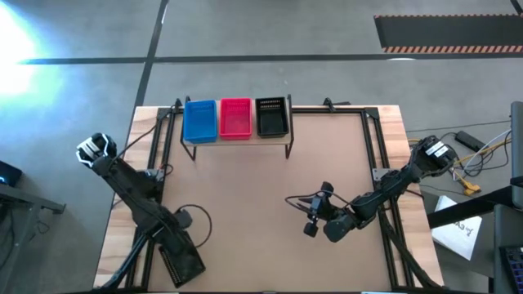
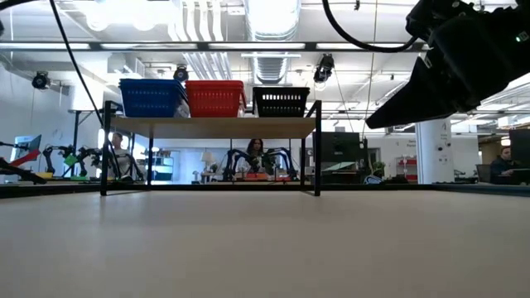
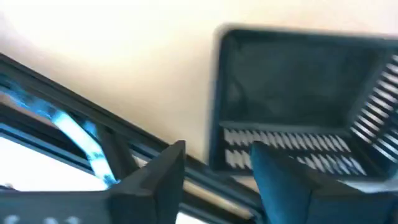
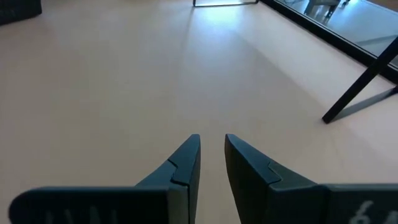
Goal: Stack baskets on shelf by color
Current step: Stack the black bin on the black bin on the shelf
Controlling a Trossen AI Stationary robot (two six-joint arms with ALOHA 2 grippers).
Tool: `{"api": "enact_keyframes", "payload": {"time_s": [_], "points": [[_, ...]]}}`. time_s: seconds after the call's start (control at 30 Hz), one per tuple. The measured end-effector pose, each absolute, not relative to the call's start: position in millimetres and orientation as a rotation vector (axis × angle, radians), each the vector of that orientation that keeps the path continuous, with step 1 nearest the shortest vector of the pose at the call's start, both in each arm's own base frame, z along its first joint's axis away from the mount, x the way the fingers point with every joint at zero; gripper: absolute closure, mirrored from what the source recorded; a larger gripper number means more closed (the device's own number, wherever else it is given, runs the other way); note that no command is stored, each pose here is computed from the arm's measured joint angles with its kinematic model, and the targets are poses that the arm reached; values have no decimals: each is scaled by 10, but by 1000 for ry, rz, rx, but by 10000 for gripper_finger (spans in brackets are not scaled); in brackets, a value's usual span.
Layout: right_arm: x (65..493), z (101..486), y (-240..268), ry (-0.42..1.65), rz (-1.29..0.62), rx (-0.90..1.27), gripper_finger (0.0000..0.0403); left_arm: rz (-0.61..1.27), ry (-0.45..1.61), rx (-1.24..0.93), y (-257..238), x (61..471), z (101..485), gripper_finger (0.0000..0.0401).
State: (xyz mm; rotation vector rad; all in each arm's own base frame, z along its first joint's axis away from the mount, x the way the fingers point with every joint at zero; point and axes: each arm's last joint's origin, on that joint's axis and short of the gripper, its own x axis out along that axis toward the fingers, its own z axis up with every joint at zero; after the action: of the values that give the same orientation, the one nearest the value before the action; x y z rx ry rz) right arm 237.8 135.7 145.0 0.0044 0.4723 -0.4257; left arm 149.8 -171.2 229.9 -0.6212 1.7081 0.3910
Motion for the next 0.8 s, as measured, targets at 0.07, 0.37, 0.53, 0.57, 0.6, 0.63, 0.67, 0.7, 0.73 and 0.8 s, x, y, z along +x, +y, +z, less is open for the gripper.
{"api": "enact_keyframes", "payload": {"time_s": [0.07, 0.37, 0.53, 0.57, 0.6, 0.63, 0.67, 0.7, 0.73, 0.8], "points": [[2381, 1429, 1359, 477, -428, 0, 337, 394, 1679, -573, -1692, 1484, 2267, 220], [2429, 1232, 1392, 497, -437, -10, 337, 408, 1685, -499, -1616, 1423, 2027, 247], [2445, 1184, 1407, 497, -435, -14, 337, 409, 1657, -465, -1575, 1406, 1905, 305], [2442, 1184, 1410, 498, -433, -16, 337, 411, 1646, -461, -1573, 1409, 1900, 319], [2440, 1189, 1409, 500, -431, -24, 337, 413, 1641, -459, -1571, 1410, 1900, 332], [2440, 1197, 1409, 498, -430, -23, 337, 413, 1640, -460, -1571, 1412, 1902, 345], [2440, 1209, 1408, 495, -429, -21, 337, 413, 1639, -461, -1571, 1414, 1906, 357], [2438, 1223, 1407, 493, -427, -24, 337, 409, 1637, -464, -1576, 1418, 1915, 368], [2437, 1234, 1407, 492, -425, -28, 337, 405, 1634, -467, -1581, 1423, 1927, 377], [2438, 1245, 1407, 490, -422, -36, 337, 398, 1630, -473, -1590, 1432, 1951, 392]]}}
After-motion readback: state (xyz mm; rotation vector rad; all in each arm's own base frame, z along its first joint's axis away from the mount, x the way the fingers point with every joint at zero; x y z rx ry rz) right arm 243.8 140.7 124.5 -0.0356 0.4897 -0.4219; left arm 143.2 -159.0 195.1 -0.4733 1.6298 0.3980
